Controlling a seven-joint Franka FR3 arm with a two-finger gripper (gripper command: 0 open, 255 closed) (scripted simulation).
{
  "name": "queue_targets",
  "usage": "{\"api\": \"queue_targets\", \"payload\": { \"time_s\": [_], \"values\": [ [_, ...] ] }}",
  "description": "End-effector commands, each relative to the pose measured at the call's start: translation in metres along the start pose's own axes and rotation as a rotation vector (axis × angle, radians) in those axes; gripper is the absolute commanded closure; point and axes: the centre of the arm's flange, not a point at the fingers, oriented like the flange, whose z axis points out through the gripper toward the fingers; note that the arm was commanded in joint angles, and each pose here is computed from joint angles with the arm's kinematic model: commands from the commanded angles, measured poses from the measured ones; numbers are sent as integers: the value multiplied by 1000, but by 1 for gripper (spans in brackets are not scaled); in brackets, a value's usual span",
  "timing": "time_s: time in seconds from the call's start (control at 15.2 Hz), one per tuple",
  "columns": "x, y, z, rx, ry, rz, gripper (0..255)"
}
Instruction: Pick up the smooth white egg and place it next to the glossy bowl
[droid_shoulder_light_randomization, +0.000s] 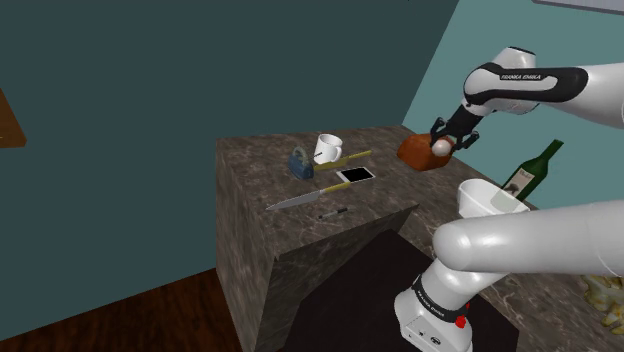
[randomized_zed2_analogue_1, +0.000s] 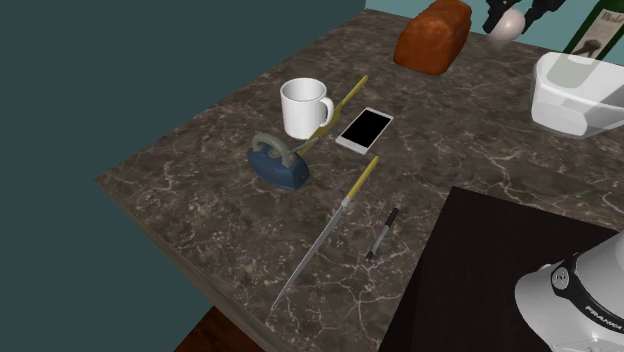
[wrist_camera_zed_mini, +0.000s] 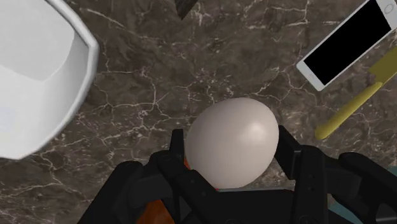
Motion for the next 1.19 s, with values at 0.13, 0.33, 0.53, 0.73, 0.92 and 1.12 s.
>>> {"api": "queue_targets", "payload": {
  "time_s": [0.13, 0.33, 0.53, 0.73, 0.92, 1.12],
  "values": [
    [23, 48, 1, 0, 0, -1, 255],
    [42, 83, 2, 0, 0, -1, 255],
    [61, 117, 3, 0, 0, -1, 255],
    [80, 152, 3, 0, 0, -1, 255],
    [99, 187, 4, 0, 0, -1, 255],
    [112, 213, 10, 0, 0, -1, 255]
  ]
}}
